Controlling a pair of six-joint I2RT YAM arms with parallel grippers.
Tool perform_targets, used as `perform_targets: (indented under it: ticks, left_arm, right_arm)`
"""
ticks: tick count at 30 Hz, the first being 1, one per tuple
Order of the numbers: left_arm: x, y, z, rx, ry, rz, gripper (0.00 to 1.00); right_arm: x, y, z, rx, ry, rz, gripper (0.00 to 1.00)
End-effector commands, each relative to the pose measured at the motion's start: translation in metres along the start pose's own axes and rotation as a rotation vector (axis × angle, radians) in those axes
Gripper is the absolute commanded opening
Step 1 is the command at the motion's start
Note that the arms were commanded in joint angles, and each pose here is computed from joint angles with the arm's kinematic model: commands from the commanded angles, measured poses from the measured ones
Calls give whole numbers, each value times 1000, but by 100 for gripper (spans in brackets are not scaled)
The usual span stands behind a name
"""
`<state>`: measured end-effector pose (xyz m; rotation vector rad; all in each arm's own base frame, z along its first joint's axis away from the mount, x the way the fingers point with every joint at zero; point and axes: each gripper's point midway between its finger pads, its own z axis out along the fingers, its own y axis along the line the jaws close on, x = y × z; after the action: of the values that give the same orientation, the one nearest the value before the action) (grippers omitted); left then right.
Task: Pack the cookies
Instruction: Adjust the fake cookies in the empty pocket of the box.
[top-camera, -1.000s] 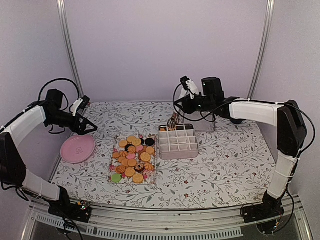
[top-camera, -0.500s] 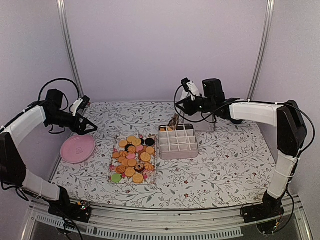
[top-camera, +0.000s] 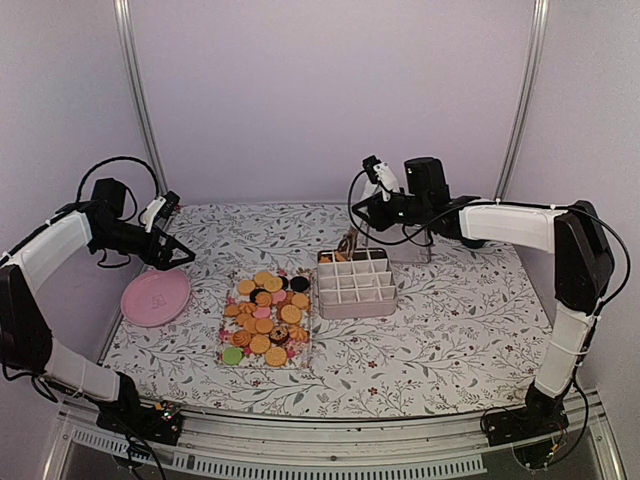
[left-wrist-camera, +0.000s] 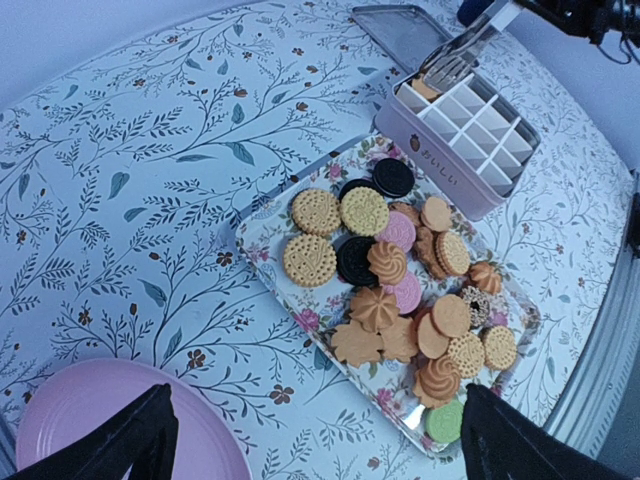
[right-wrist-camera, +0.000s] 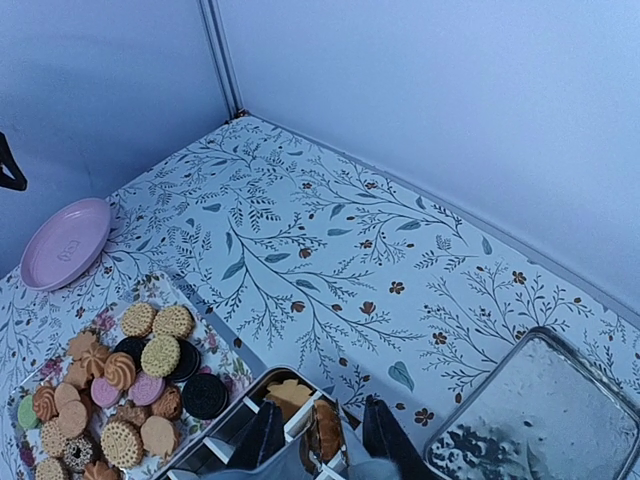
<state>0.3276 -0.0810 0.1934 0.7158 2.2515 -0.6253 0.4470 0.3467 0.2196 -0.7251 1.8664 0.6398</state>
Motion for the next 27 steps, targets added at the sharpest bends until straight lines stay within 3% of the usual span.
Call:
perform_targets:
  ticks: [1, 11, 19, 27]
  left_arm:
    - [-13, -1, -5, 2, -36, 19, 99]
    - [-15, -2, -5, 5, -41, 16, 99]
    - [-16, -1, -6, 4, -44, 20, 99]
    - [-17, -2, -6, 11, -47, 17, 99]
  right_arm:
    - [-33, 1, -15, 47, -77, -41, 20]
    - [-32, 14, -9, 69, -59, -71, 20]
    - [-61, 22, -21, 57, -129, -73, 41]
    - [-89, 39, -43, 15, -194, -84, 40]
